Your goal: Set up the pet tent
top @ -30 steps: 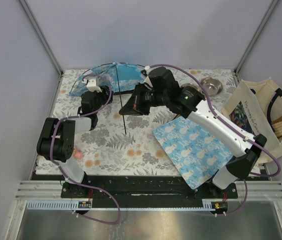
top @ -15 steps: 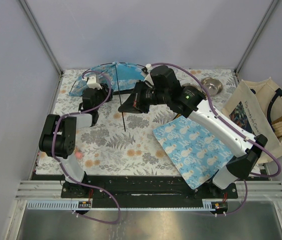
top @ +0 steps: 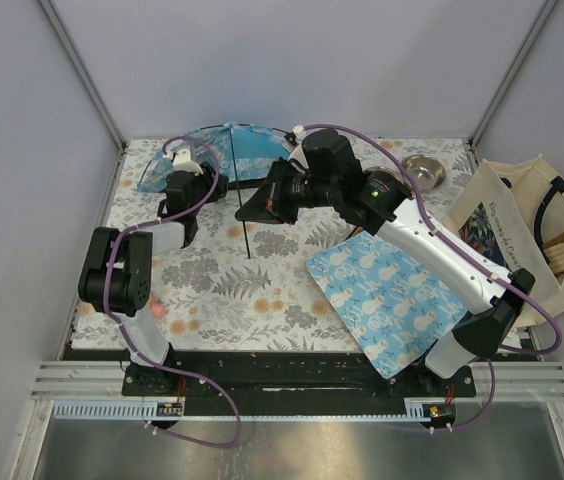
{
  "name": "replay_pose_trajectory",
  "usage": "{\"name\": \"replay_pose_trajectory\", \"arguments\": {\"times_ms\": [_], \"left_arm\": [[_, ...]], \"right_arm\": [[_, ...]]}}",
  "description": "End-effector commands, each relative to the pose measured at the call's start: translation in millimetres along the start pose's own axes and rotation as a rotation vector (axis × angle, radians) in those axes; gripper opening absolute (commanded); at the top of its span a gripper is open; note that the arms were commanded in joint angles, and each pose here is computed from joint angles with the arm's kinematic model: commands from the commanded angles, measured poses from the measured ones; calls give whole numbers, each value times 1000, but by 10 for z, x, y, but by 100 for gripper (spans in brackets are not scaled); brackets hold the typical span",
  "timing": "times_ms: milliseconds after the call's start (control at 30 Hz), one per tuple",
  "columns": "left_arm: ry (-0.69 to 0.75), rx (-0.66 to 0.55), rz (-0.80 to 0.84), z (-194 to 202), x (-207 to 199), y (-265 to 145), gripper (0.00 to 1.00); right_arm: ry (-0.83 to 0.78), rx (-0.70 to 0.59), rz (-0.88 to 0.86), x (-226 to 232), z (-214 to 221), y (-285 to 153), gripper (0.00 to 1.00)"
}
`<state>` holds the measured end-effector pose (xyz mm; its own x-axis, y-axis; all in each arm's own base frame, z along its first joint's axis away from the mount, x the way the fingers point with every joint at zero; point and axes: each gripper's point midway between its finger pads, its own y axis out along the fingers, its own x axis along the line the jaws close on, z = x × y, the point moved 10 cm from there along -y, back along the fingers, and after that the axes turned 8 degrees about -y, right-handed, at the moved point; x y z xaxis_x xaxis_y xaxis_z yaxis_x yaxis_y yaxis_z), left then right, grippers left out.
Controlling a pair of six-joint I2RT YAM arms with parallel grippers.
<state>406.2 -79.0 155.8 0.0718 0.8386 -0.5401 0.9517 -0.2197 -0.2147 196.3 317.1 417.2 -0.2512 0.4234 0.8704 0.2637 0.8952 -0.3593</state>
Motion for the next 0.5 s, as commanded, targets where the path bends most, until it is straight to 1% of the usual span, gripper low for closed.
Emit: {"name": "replay_pose_trajectory", "arguments": {"times_ms": [0, 100, 200, 333, 467], "left_arm": [[-30, -51, 35, -149, -84, 114, 47], [-46, -47, 31, -140, -79, 151, 40], [-59, -43, 26, -118, -66, 171, 26], [-54, -47, 46, -113, -75, 159, 0], [-29, -33, 115, -163, -162, 97, 0]], "right_arm": [[-68, -95, -90, 161, -123, -163, 0], [-63, -93, -91, 157, -128, -158, 0], [-58, -88, -96, 149, -125, -155, 0], [-52, -86, -96, 134, -136, -136, 0], [-56, -90, -97, 72, -142, -73, 0]]}}
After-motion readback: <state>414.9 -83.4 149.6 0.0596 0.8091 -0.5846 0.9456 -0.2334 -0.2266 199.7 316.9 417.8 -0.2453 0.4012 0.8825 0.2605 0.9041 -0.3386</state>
